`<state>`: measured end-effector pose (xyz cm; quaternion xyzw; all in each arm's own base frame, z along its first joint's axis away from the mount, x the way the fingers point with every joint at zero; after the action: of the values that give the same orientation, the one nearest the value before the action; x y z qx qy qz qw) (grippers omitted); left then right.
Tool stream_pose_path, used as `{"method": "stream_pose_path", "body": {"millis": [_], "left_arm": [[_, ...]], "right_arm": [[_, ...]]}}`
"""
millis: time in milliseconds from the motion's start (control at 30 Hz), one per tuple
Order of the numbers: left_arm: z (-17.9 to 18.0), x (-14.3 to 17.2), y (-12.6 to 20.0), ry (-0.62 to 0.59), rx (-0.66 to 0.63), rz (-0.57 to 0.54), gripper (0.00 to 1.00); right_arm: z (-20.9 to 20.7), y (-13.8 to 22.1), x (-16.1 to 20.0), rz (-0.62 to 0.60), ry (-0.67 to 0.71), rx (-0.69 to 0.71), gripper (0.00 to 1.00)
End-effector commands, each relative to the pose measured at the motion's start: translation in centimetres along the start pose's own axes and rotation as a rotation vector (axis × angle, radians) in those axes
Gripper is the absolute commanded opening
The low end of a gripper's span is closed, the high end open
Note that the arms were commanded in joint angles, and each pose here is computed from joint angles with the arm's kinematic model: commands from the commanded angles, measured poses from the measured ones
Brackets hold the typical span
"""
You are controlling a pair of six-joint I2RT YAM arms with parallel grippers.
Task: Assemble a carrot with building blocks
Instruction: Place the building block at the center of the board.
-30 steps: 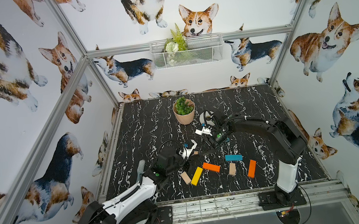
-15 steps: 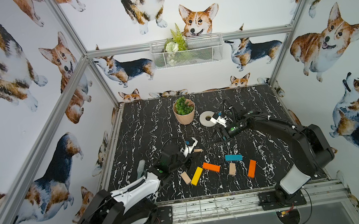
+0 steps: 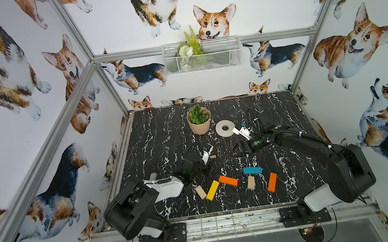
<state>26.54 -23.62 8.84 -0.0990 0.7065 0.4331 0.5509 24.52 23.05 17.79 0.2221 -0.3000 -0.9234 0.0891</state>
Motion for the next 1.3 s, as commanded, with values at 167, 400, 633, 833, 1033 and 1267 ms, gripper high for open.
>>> {"method": "stream_pose_path", "body": {"millis": [167, 400, 633, 833, 1033, 1267], "left_arm": [[1.1, 0.2, -3.3, 0.039, -0.070, -0.037, 0.09], [2.0, 1.1, -4.6, 0.056, -0.133, 0.001, 0.19], [2.4, 1.8, -5.1, 0.069, -0.160, 0.027, 0.54], [2.5, 1.8, -5.0, 0.069, -0.164, 0.029, 0.69], [2.3, -0.6, -2.8, 0.106, -0.156, -0.057, 0.94], [2.9, -6.1, 3.1, 0.204, -0.218, -0.125, 1.00]], "right_arm": [[0.1, 0.0, -0.4, -0.031, 0.020, -0.003, 0.99], [-0.2, 0.2, -0.3, -0.039, 0.023, 0.024, 0.99], [-0.3, 0.0, -0.2, -0.036, 0.016, 0.023, 0.99], [-0.6, 0.0, -0.1, -0.038, 0.012, 0.039, 0.99], [-1.1, 0.1, -0.3, -0.071, 0.015, 0.082, 0.99], [-3.0, 1.8, -0.8, -0.219, 0.071, 0.337, 0.99]]}}
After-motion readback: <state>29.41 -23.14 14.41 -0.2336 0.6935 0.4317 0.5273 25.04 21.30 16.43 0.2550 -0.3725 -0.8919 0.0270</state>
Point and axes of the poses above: each gripper's point midway between its finger pads, its own y axis back along the fingers, its own z axis along the line the jaws close on, x = y × z, the point moved 4 cm from there along y, back along the fingers, and after that the axes turned 2 degrees about -y, right-handed, at the moved point
